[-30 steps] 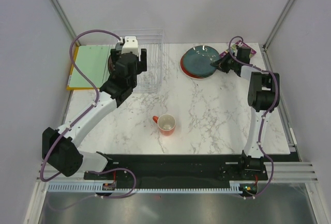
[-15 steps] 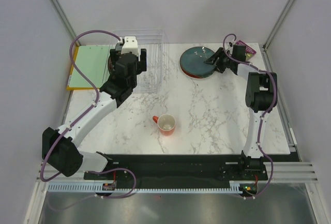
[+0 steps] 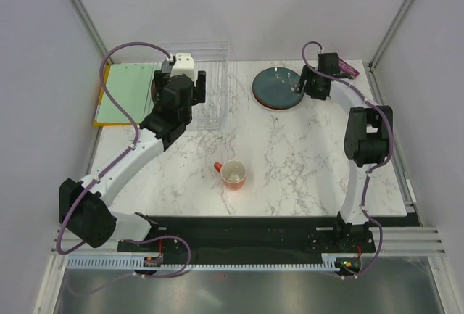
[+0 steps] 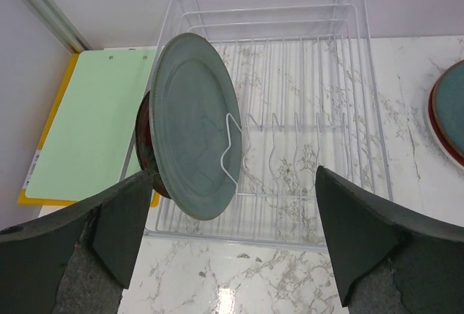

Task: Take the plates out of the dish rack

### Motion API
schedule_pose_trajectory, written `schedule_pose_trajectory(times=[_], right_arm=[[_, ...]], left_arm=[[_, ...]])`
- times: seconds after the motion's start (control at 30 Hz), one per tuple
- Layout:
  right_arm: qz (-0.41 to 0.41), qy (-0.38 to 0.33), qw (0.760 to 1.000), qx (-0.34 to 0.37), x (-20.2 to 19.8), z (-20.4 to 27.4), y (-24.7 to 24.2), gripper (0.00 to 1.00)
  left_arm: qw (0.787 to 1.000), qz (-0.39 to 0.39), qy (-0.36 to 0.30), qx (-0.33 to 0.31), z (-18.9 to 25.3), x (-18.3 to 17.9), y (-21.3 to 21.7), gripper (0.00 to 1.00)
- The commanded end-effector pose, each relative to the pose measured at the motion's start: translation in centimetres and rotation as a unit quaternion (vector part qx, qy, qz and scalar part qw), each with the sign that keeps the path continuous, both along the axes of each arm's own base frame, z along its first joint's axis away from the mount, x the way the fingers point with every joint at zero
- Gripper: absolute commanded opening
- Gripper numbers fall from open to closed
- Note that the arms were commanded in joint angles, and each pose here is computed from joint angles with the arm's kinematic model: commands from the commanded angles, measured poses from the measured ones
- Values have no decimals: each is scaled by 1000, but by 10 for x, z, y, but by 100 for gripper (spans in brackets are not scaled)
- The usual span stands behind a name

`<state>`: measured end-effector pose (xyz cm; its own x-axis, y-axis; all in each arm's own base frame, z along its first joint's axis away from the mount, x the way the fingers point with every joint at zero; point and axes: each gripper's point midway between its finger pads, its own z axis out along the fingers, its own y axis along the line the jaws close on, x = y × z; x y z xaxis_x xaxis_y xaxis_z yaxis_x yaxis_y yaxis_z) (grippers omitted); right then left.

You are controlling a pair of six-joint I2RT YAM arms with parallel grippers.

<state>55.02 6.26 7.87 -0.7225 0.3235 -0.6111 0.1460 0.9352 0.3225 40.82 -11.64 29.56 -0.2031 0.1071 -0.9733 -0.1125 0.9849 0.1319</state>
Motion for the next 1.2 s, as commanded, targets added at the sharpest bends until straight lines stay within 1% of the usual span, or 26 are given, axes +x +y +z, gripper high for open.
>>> schedule_pose_trajectory(times=[0.0,0.1,0.13,0.2,0.23,0.3,0.33,0.37,0.43,0.47,0.53,0.63,0.7,0.73,0.87,0.9,1.07,1.13,1.17], right_arm=[[-34,-31,996,-79,1,43,-34,75],[-36,-31,996,-81,-6,48,-36,76],[-38,-40,996,-75,-8,59,-34,76],[-26,-37,997,-62,-18,60,-27,75],[-24,-53,997,-57,-21,74,-25,76],[-18,-51,997,-56,-32,73,-21,76],[-6,-69,997,-45,-37,88,-13,76],[-2,-62,997,-41,-45,82,-11,76],[5,-77,996,-34,-52,95,-5,76],[8,-72,997,-31,-58,91,-4,77],[12,-82,996,-24,-64,98,0,77],[18,-85,996,-20,-73,100,2,77],[26,-82,996,-14,-77,98,7,76],[26,-86,996,-14,-78,100,7,76],[32,-82,996,-6,-83,94,11,76],[34,-81,996,-4,-84,94,12,76],[37,-65,997,-8,-90,78,12,76],[36,-61,997,-9,-91,73,11,76],[37,-57,998,-8,-93,70,11,75]], left_arm=[[1000,19,-10,13,12,-2,11,99],[999,38,-7,24,9,-1,20,100],[999,45,-7,28,10,0,24,100],[997,70,-3,35,10,5,40,100],[996,79,1,39,8,10,44,100],[994,97,9,43,3,19,61,100],[994,102,13,44,0,25,65,100],[992,116,18,45,-4,30,77,100],[991,125,23,41,-10,40,85,100],[990,132,26,38,-13,43,95,100],[992,121,23,19,-14,51,95,100],[994,105,29,13,-21,62,93,100],[993,103,45,18,-34,71,93,99],[994,101,43,17,-32,75,91,98],[994,95,54,-1,-50,89,85,96],[993,97,64,0,-61,93,85,96],[993,97,68,-8,-66,106,82,93],[993,96,68,-7,-67,111,81,88],[993,97,69,-3,-68,113,82,81]])
